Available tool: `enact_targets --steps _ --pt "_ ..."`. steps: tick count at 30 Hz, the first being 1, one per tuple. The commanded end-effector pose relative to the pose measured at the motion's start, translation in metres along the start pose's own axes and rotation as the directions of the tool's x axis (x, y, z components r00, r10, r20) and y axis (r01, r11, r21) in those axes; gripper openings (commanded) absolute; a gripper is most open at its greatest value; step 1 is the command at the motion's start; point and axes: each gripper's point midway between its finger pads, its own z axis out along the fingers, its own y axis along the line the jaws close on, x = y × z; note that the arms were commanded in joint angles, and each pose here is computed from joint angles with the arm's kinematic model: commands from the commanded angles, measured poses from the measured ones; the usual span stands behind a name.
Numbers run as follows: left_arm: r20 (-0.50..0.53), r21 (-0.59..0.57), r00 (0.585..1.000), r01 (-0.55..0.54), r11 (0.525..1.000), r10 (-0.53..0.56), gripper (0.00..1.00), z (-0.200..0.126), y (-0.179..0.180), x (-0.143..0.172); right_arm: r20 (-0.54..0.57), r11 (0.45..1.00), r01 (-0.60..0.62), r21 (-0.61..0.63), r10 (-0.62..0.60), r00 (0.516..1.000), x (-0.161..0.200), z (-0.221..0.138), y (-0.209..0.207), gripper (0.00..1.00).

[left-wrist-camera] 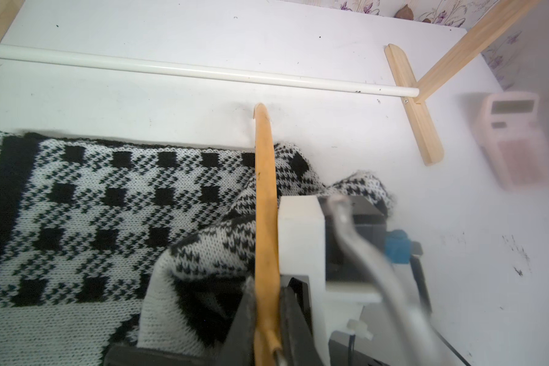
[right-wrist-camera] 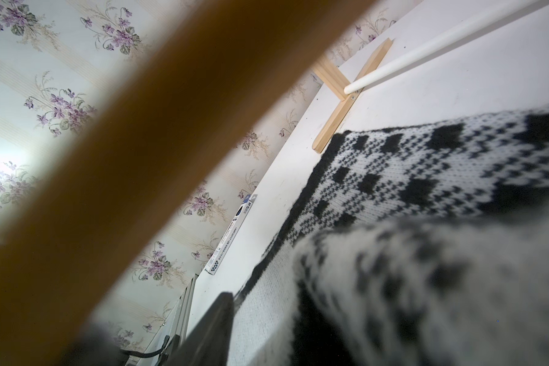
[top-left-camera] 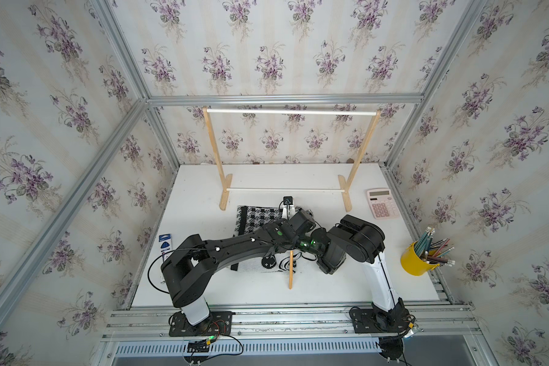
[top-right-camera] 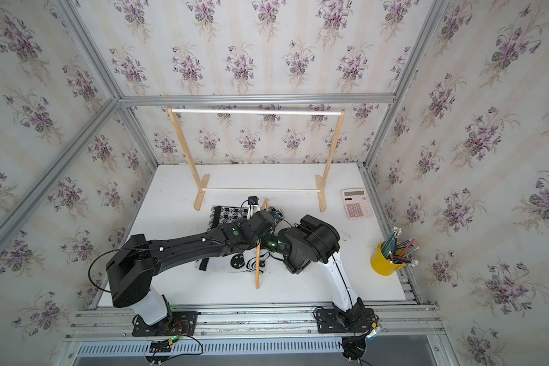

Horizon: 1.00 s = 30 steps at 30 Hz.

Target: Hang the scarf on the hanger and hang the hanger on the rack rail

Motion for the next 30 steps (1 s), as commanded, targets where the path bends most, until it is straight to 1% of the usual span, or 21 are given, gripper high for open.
enact_targets --steps 1,8,15,18,20,22,26,28,30 --pt "-0.025 0.265 0.998 0.066 0.962 -0.062 0.0 -0.006 -0.06 -0.007 -0.046 0.988 0.064 -0.137 -0.071 0.996 0.017 -0.01 0.031 0.64" --pt "-0.028 0.269 0.998 0.067 0.961 -0.062 0.0 -0.005 -0.061 -0.006 -0.02 0.988 0.109 -0.107 -0.112 0.993 0.014 -0.03 0.038 0.65" --pt "-0.026 0.258 0.998 0.066 0.964 -0.061 0.0 -0.003 -0.058 -0.005 -0.009 0.969 0.209 -0.133 -0.212 0.977 0.012 -0.036 0.051 0.63" --pt "-0.028 0.255 0.998 0.066 0.965 -0.061 0.0 -0.002 -0.058 -0.004 -0.006 0.968 0.229 -0.099 -0.23 0.973 0.013 -0.038 0.044 0.63" --pt "-0.031 0.253 0.998 0.066 0.965 -0.06 0.0 -0.001 -0.058 -0.003 0.005 0.976 0.207 -0.073 -0.208 0.978 0.012 -0.04 0.039 0.62" --pt "-0.033 0.251 0.998 0.065 0.966 -0.059 0.0 0.001 -0.058 -0.002 0.017 0.986 0.162 -0.032 -0.161 0.987 0.01 -0.039 0.029 0.6" --pt "-0.043 0.246 0.998 0.062 0.967 -0.053 0.0 0.004 -0.058 0.002 0.06 0.996 0.088 0.025 -0.09 0.994 0.003 -0.04 0.019 0.47" --pt "-0.047 0.242 0.998 0.057 0.969 -0.047 0.0 0.006 -0.057 0.004 0.079 0.997 0.064 0.05 -0.068 0.995 -0.001 -0.042 0.016 0.44" --pt "-0.05 0.237 0.998 0.053 0.97 -0.043 0.0 0.008 -0.057 0.005 0.087 0.996 0.055 0.065 -0.061 0.994 -0.006 -0.042 0.018 0.44"
